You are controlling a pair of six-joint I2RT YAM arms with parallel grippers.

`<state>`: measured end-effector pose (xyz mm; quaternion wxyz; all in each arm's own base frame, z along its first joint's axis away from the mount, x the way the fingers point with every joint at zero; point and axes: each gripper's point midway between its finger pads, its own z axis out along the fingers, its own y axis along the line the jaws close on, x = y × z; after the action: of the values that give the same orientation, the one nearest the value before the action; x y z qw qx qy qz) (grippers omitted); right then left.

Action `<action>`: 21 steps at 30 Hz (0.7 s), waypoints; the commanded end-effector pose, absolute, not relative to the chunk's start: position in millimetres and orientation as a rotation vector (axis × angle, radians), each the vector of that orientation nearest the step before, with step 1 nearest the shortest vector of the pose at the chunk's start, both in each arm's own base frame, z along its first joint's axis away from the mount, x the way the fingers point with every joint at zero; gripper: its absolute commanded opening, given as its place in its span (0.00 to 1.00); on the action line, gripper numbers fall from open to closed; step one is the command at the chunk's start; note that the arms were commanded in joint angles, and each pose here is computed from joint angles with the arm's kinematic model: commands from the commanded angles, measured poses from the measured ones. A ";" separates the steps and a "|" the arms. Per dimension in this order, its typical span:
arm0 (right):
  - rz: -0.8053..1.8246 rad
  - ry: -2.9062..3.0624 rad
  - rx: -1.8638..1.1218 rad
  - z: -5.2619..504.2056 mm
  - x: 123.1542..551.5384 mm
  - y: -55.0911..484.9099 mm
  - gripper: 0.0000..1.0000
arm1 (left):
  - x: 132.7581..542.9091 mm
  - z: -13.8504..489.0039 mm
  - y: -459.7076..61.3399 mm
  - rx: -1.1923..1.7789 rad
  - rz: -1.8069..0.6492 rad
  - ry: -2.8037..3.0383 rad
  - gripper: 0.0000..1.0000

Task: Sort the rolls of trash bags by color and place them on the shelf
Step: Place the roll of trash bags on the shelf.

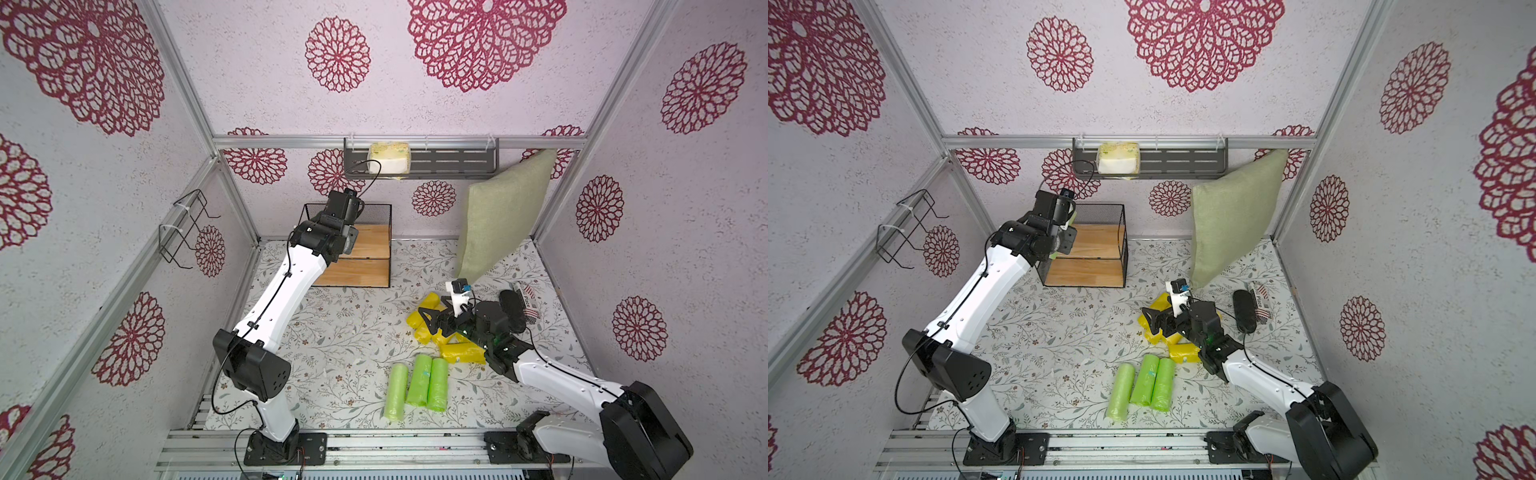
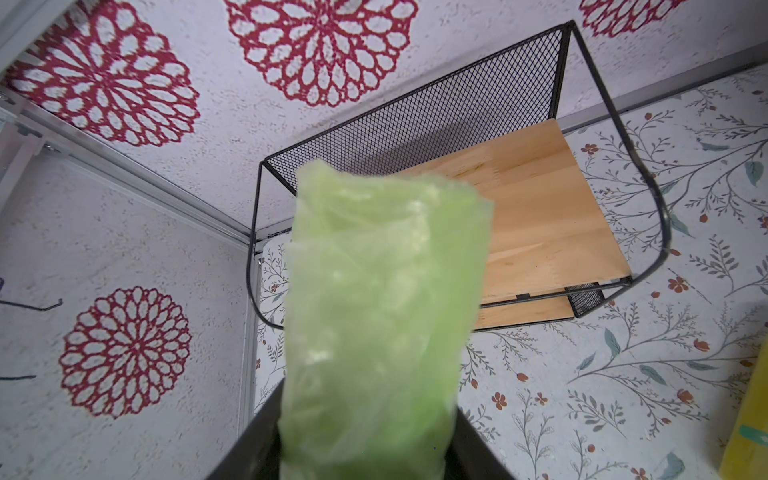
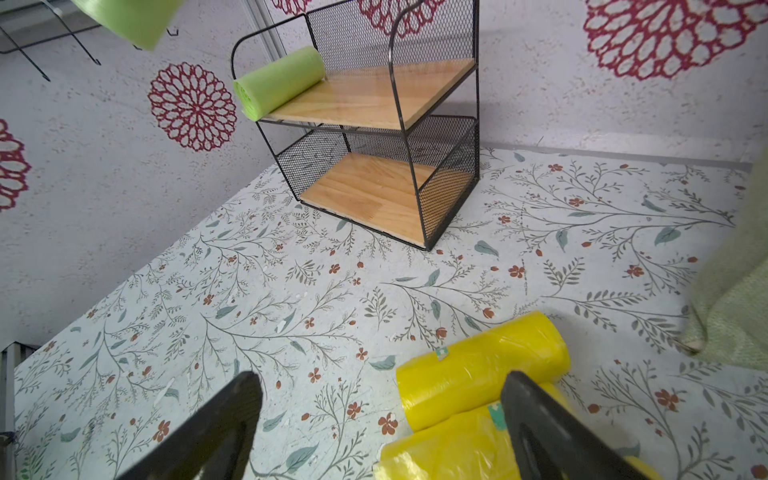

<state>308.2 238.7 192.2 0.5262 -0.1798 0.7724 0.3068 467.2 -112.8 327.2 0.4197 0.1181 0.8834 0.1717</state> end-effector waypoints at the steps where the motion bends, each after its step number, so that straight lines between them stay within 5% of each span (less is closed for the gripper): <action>1: 0.793 1.776 -0.414 214.0 308.2 245.4 0.95 | 480.1 326.5 -107.0 0.285 0.445 2.226 0.50; 21: 0.782 1.809 -0.380 205.2 306.3 247.9 0.94 | 553.4 243.7 -89.8 0.261 0.541 2.368 0.56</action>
<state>302.8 246.7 195.6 0.5233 -0.1730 0.7698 0.3220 545.5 -93.3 233.7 0.3257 0.1094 0.9158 0.2080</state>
